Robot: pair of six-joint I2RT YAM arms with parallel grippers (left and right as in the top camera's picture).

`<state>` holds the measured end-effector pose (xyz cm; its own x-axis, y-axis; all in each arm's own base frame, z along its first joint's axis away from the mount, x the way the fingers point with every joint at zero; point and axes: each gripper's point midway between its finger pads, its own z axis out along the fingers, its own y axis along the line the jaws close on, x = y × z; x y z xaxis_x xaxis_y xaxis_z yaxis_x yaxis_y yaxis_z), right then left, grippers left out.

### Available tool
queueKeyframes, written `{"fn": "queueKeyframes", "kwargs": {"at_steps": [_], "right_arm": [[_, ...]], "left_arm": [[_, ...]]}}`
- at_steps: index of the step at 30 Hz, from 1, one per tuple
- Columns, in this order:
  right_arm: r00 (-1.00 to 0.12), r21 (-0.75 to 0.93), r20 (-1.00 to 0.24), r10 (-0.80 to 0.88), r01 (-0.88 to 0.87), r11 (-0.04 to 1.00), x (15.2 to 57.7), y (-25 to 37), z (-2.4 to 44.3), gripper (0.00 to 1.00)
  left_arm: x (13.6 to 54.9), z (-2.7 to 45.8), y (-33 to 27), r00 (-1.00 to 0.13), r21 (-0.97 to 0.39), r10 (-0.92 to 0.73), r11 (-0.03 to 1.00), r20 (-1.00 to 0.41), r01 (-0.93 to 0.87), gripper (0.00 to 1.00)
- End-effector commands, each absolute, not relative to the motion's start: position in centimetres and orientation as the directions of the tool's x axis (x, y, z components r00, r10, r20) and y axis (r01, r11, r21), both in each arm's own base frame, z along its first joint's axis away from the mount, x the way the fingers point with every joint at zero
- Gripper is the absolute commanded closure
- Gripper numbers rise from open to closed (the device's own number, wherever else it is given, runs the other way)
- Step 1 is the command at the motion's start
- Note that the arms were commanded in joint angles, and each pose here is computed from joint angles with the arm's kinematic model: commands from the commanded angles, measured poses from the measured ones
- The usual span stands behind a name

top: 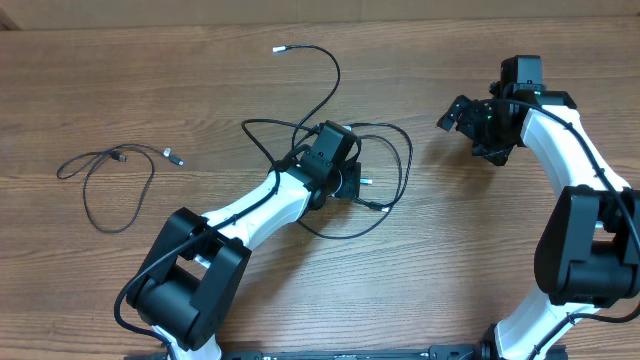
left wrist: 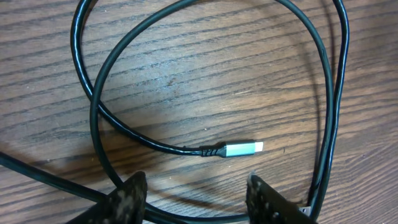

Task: Untangle cables

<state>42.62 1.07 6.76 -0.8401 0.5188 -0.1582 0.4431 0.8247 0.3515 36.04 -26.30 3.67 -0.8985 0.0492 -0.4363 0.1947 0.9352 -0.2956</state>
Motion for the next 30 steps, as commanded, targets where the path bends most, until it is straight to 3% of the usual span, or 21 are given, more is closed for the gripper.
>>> {"fn": "queueKeyframes", "kwargs": {"at_steps": [1,3,5,16,30], "right_arm": [[-0.832,0.363,-0.197,0.519,0.43,0.827,43.21,0.97,8.27,0.0],[-0.832,0.363,-0.197,0.519,0.429,0.827,43.21,0.97,8.27,0.0],[-0.832,0.363,-0.197,0.519,0.43,0.827,43.21,0.97,8.27,0.0],[-0.832,0.363,-0.197,0.519,0.43,0.827,43.21,0.97,8.27,0.0],[-0.832,0.363,-0.197,0.519,0.429,0.827,43.21,0.97,8.27,0.0]], "left_arm": [[35.68,2.92,-26.39,-0.904,-0.288,0.07,0.935,-0.422,0.207,0.55],[35.67,2.91,-26.38,-0.904,-0.288,0.07,0.935,-0.422,0.207,0.69],[35.67,2.91,-26.38,-0.904,-0.288,0.07,0.935,-0.422,0.207,0.73],[35.67,2.91,-26.38,-0.904,-0.287,0.071,0.935,-0.422,0.207,0.77],[35.78,2.95,-26.35,-0.902,-0.286,0.069,0.936,-0.426,0.206,0.51]]}}
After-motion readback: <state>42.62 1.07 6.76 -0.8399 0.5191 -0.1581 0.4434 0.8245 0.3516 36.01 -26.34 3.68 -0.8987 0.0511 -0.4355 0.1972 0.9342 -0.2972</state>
